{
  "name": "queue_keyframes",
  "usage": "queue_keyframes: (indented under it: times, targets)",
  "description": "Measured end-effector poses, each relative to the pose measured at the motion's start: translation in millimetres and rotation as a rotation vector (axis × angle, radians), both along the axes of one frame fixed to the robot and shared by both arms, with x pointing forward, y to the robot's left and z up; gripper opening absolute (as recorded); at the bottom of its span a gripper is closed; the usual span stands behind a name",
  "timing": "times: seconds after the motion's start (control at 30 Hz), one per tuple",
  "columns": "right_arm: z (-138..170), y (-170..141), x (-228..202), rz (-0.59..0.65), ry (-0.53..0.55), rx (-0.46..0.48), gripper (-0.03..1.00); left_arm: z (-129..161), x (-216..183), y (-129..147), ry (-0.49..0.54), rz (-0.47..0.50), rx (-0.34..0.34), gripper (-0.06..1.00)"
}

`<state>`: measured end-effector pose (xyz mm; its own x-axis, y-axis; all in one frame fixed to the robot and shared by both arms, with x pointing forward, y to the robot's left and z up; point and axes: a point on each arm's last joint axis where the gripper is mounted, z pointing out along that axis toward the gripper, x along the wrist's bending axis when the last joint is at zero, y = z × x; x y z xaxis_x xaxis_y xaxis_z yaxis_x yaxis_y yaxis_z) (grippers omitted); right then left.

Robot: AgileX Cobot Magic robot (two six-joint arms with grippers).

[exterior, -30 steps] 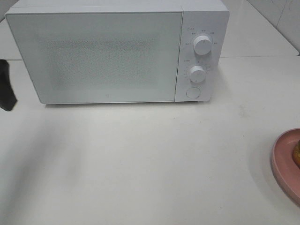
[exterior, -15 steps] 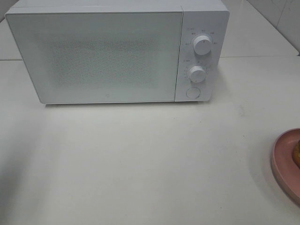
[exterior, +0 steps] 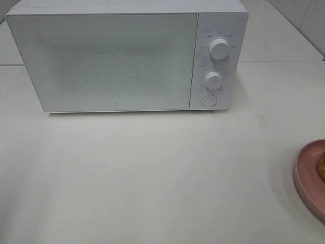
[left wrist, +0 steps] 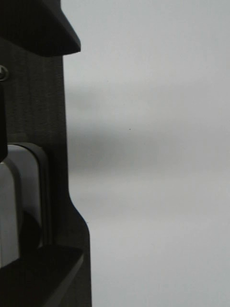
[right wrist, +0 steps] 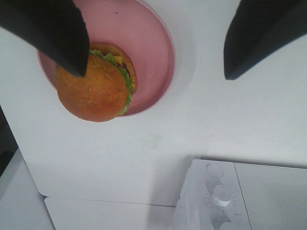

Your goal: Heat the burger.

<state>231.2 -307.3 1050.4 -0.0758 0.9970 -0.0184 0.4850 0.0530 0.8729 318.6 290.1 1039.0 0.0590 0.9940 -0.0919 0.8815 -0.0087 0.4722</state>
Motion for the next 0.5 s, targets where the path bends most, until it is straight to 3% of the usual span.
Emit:
queue_keyframes:
  times: [0.13,0.23,0.33,0.5]
  targets:
    - [0.0,0.0,0.0,0.0,0.0,0.0,0.75,11.6,-24.7,2.2,-0.182,-0.004,0.012,0.99]
    - [0.0,0.0,0.0,0.0,0.0,0.0,0.75,11.9,-28.9,2.8,-0.216,-0.003,0.017,0.99]
    - [0.0,0.0,0.0,0.0,0.0,0.0,0.75,14.1,-47.9,5.4,-0.346,0.004,0.036,0.99]
    - [0.0,0.0,0.0,0.0,0.0,0.0,0.75,16.2,-59.4,5.9,-0.422,0.006,0.033,0.99]
